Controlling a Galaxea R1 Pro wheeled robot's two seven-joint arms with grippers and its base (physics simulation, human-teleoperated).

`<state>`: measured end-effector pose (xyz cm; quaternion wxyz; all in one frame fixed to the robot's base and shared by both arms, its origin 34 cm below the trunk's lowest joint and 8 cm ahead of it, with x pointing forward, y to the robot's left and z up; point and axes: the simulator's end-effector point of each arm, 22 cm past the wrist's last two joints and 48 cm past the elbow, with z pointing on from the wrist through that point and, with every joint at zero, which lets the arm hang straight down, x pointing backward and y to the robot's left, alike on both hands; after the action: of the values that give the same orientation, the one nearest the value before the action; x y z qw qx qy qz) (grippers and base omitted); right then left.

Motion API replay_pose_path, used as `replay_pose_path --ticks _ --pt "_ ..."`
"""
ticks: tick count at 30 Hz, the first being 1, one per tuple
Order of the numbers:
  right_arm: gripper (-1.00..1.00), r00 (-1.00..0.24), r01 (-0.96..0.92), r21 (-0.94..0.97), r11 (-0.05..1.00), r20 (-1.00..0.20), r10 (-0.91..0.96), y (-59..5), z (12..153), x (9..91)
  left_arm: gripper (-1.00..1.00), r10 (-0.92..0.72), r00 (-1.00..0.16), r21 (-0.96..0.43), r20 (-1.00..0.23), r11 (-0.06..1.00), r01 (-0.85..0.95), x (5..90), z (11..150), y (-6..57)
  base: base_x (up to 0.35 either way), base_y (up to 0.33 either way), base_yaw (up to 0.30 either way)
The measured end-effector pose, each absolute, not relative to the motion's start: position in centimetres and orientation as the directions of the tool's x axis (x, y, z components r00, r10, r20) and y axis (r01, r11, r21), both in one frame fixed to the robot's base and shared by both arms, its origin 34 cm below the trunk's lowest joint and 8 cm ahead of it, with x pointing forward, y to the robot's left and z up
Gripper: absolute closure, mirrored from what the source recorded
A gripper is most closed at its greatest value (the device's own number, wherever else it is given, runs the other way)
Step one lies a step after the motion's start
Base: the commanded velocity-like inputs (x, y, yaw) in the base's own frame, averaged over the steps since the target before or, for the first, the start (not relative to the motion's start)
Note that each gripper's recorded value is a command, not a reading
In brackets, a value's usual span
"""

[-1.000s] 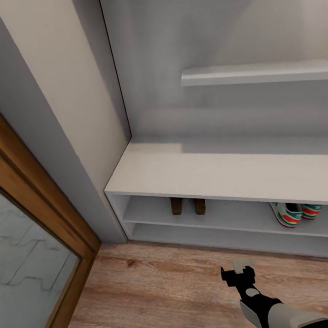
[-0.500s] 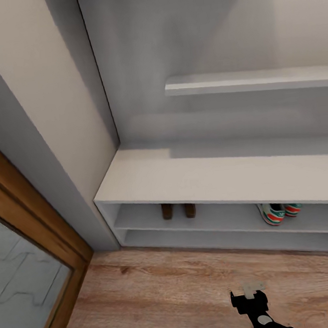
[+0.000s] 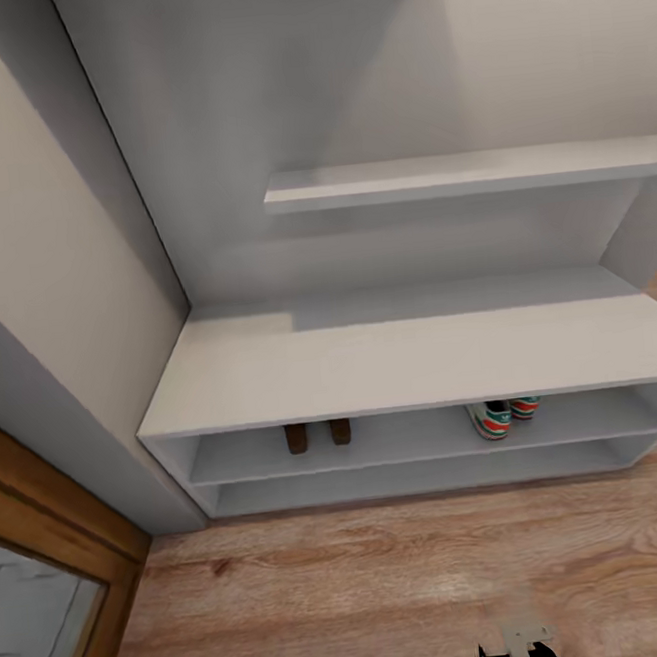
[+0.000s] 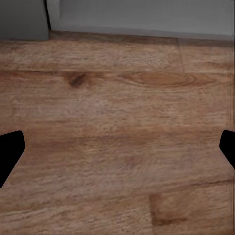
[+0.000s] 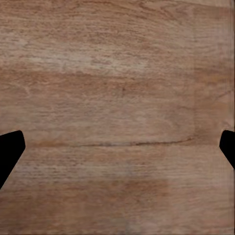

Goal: Pick up the two gym shoes and the two sandals from the corridor floor and place them onto the hallstand (shoe rack) in the corridor, making sure they are on the rack and not on the floor. Arrange them so the two gym shoes are next to each other and the two sandals are next to each other.

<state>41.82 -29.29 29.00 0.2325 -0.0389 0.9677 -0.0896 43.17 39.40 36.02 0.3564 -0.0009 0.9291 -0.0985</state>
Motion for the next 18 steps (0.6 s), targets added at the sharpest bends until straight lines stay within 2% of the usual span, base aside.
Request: replay_pose_path --ticks 18 --pt "-1.0 -0.904 -0.079 -0.116 0.99 -0.41 -0.12 -27.9 31.9 39.7 -1.0 -0.074 -0.749 -0.194 -0.659 0.978 0.074 43.7 39.5 38.5 0.0 0.0 -0.299"
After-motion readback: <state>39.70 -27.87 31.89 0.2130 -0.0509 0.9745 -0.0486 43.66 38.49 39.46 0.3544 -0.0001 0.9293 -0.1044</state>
